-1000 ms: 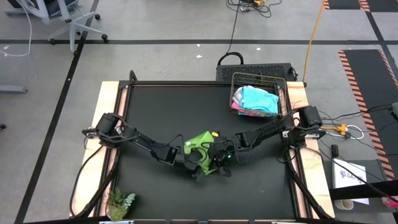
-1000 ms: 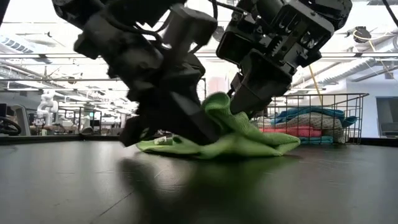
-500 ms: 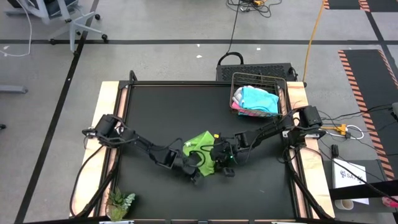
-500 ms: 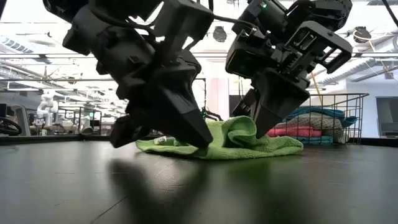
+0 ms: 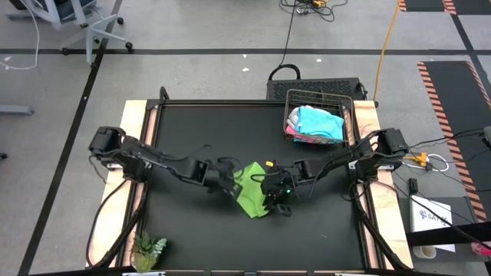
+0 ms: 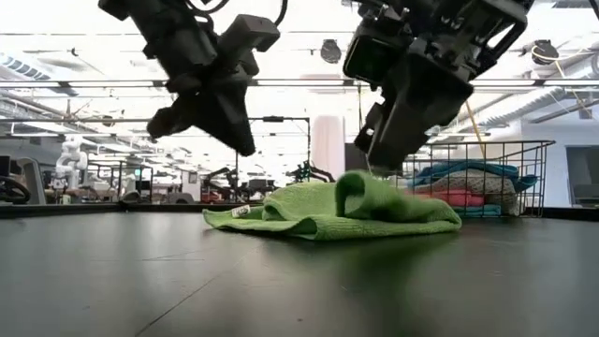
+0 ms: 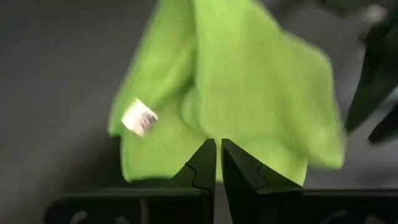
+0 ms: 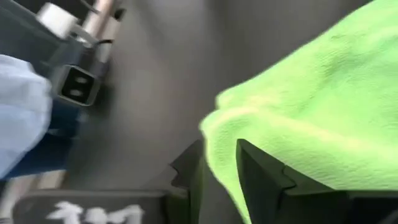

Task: Fold microfiber towels
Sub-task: Fold the green towel

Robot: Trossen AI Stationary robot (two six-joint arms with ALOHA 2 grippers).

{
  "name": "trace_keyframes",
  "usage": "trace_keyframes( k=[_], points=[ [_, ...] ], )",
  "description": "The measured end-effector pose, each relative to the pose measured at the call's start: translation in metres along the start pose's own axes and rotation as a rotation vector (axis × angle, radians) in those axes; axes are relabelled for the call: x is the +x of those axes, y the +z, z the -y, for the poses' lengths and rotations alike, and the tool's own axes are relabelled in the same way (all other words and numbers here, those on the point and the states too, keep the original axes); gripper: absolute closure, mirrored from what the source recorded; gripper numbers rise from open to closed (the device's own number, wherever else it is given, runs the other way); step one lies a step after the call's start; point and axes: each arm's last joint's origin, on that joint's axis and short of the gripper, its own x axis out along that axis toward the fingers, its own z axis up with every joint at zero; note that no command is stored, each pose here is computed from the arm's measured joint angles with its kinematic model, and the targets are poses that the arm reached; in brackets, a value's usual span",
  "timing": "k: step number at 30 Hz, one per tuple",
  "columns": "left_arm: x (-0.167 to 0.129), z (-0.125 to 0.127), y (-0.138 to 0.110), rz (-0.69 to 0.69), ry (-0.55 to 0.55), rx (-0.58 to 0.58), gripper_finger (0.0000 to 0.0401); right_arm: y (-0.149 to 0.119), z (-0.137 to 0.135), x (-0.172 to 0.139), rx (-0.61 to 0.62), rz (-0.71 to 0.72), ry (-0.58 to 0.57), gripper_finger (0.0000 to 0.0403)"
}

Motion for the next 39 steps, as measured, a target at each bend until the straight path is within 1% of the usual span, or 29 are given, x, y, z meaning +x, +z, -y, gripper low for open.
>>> trace_keyframes(
  k=[2,4,7,10,11,13,17,20,28,31,36,39],
  points=[
    [-0.001,-0.002,0.009,0.026,-0.014,-0.025,0.0375,0.000,0.001,-0.001,-0.023,0.009,-0.040,0.0310],
    [0.002,0.000,0.015,0.030,-0.057,-0.047,0.0375,-0.001,0.002,0.000,-0.022,0.005,-0.065,0.0304],
    [0.015,0.003,0.018,-0.009,-0.133,-0.066,0.0375,-0.002,0.003,-0.001,-0.022,-0.002,-0.077,0.0301],
    [0.032,0.002,0.016,-0.082,-0.158,-0.076,0.0375,-0.004,0.003,0.000,-0.015,-0.018,-0.082,0.0302],
    [0.037,0.000,0.014,-0.098,-0.152,-0.080,0.0375,-0.004,0.004,-0.001,-0.014,-0.019,-0.082,0.0302],
    [0.045,-0.005,0.010,-0.123,-0.100,-0.078,0.0375,-0.003,0.004,-0.001,-0.010,-0.015,-0.081,0.0303],
    [0.049,-0.007,0.011,-0.070,-0.059,-0.073,0.0375,-0.004,0.004,-0.001,-0.007,-0.018,-0.081,0.0303],
    [0.049,-0.009,0.014,-0.058,-0.052,-0.063,0.0375,-0.004,0.004,-0.001,-0.007,-0.017,-0.081,0.0303],
    [0.053,-0.011,0.022,-0.054,-0.082,-0.069,0.0375,-0.003,0.004,-0.001,-0.012,-0.005,-0.104,0.0303],
    [0.054,-0.013,0.023,-0.055,-0.076,-0.064,0.0375,-0.003,0.005,-0.001,-0.012,-0.005,-0.106,0.0303],
    [0.053,-0.010,0.025,-0.040,-0.107,-0.066,0.0375,-0.003,0.005,-0.001,-0.011,0.002,-0.129,0.0303],
    [0.053,-0.010,0.025,-0.041,-0.101,-0.065,0.0375,-0.003,0.005,-0.001,-0.010,0.002,-0.131,0.0303]
  ],
)
